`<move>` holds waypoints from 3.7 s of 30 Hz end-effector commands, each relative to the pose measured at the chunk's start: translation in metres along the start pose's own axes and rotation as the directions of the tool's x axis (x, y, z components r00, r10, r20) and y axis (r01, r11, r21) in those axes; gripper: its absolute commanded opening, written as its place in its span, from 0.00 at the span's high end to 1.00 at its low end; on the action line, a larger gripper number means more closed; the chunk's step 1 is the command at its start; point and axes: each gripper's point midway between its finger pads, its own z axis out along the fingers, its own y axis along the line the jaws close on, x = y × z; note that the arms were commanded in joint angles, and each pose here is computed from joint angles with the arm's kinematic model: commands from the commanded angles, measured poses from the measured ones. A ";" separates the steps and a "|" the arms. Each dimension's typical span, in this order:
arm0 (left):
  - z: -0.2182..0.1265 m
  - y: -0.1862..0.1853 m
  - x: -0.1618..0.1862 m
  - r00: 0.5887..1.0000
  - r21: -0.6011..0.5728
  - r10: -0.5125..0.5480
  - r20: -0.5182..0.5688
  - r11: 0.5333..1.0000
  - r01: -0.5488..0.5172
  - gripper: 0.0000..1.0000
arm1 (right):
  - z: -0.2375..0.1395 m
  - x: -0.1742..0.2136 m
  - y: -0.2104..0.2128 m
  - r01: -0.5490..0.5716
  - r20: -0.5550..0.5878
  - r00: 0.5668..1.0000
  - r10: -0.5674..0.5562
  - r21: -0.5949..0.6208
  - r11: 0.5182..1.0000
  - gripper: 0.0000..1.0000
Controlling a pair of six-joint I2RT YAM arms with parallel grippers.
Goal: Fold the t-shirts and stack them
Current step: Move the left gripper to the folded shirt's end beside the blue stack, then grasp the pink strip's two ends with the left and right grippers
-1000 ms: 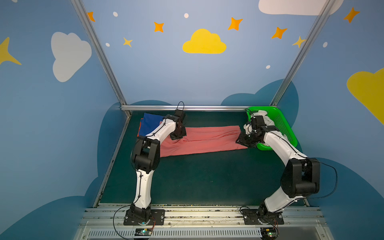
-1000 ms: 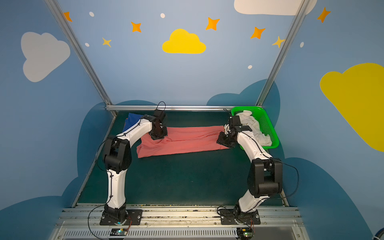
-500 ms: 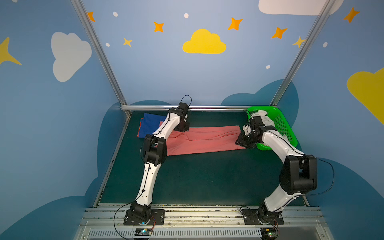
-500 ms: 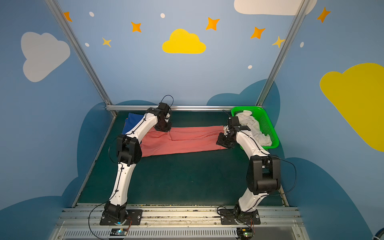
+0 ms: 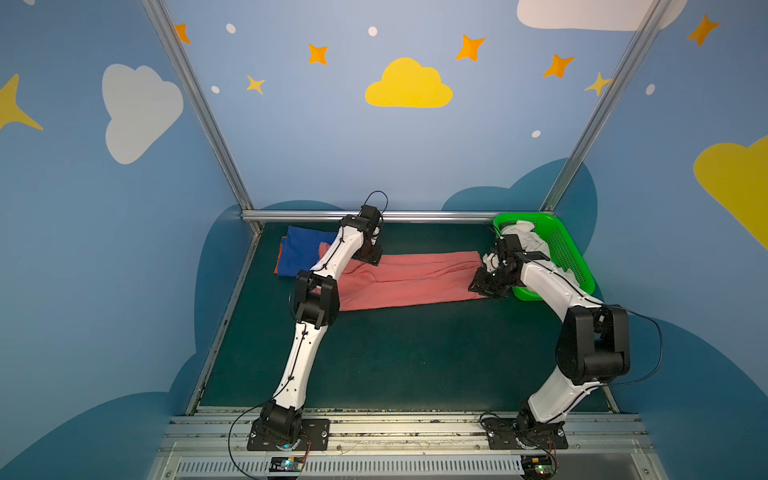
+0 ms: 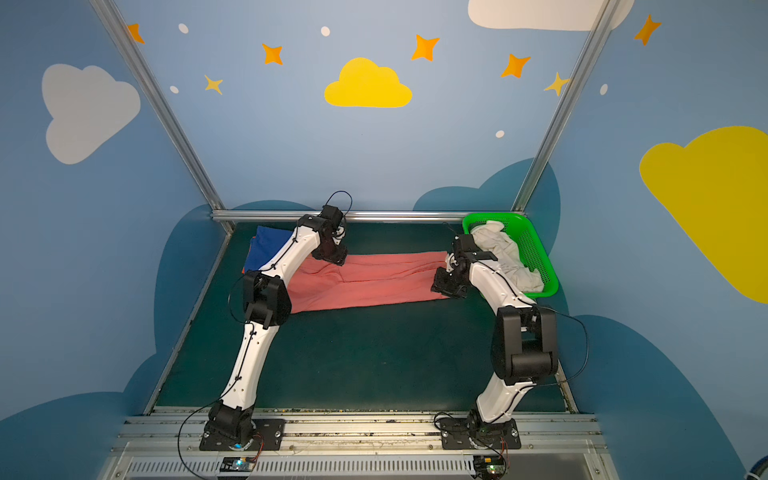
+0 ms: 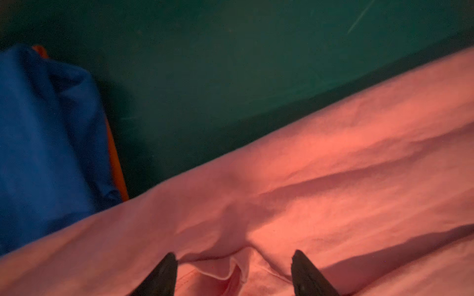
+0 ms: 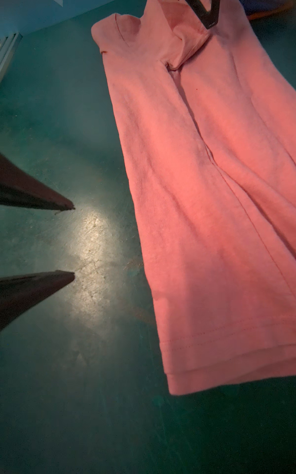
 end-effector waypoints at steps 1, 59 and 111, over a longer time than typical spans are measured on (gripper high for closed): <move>-0.045 0.011 -0.039 0.981 -0.028 -0.092 0.168 0.995 0.098 0.19 | -0.005 -0.003 0.009 0.005 0.004 1.000 -0.005 -0.008 1.000 0.59; -0.006 0.053 -0.003 0.844 0.124 -0.528 0.090 0.847 0.517 0.88 | 0.009 -0.026 0.023 0.055 -0.026 0.998 -0.055 0.005 0.998 0.59; 0.009 0.094 0.046 0.788 0.144 -0.615 0.029 0.783 0.605 0.95 | 0.023 -0.030 0.042 0.112 -0.064 0.992 -0.110 0.015 0.994 0.59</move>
